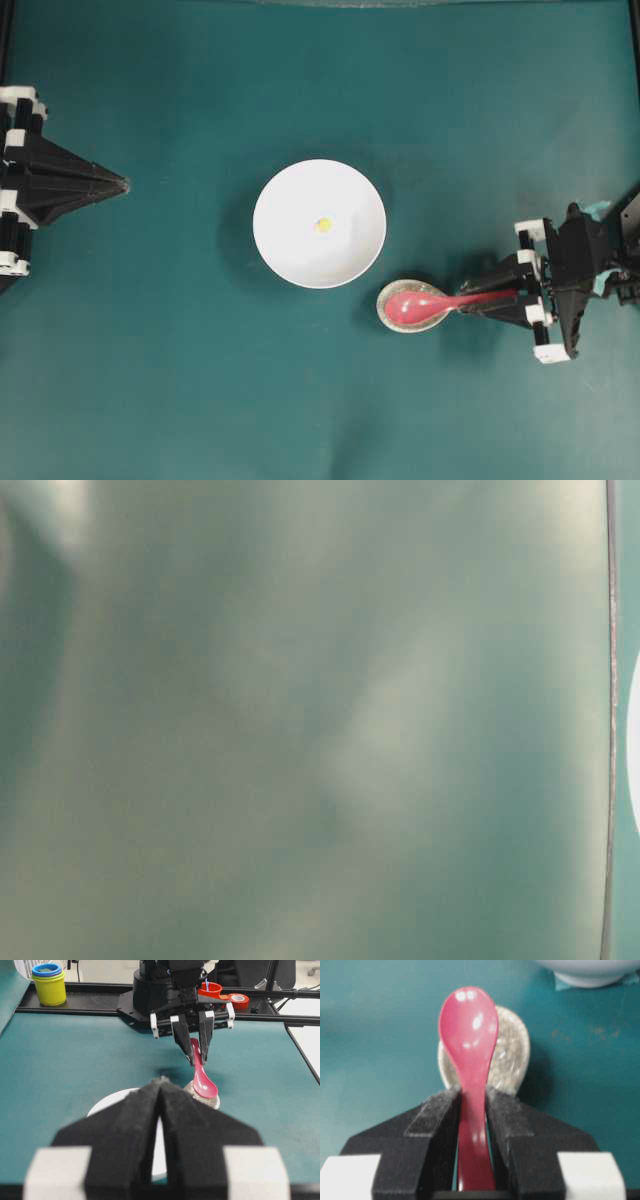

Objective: Scoop the yellow hexagonal prism block from the bowl with a spoon using the right arm.
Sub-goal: 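Lift the spoon from the rest and swing it over the bowl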

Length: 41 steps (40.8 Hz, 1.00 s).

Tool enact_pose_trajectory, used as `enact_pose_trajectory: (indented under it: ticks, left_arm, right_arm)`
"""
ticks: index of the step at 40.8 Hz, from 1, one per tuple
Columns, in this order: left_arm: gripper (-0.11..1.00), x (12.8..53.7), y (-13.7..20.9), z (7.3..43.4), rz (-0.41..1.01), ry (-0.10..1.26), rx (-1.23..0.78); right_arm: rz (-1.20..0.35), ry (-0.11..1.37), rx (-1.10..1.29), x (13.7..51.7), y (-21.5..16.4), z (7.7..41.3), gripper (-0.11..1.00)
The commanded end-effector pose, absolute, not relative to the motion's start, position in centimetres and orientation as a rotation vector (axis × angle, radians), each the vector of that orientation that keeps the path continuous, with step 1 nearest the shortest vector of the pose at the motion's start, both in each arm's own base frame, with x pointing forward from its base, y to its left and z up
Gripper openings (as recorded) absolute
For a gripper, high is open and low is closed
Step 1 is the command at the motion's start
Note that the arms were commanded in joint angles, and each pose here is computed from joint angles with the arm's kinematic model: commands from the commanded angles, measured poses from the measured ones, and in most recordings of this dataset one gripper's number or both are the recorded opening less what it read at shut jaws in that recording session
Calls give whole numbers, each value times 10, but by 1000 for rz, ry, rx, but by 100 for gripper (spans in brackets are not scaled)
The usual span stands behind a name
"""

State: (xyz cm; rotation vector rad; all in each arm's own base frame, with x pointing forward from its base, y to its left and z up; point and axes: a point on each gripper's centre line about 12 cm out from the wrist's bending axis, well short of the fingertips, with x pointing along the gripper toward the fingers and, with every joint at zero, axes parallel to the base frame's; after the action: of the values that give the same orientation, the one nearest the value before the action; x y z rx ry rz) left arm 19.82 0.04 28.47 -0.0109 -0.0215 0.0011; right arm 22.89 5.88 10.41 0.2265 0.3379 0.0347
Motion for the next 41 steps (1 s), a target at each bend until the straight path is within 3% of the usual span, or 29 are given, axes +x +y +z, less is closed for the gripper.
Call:
enact_pose_trajectory:
  ticks: [1,16,26,41]
  left_arm:
    - [0,201,1,295,2,-46,-11]
    - [0,201,0,296,0,-55,-11]
    - [0,201,1,296,2,-54,-11]
    - [0,201,1,295,2,-52,-11]
  right_arm:
    - [37,320,253,235,59,120,22]
    - [10,362,308,253,41,179,22]
    - [-35,465,382,275,20,222,22]
    - [-71,567,427,305,0,251,22]
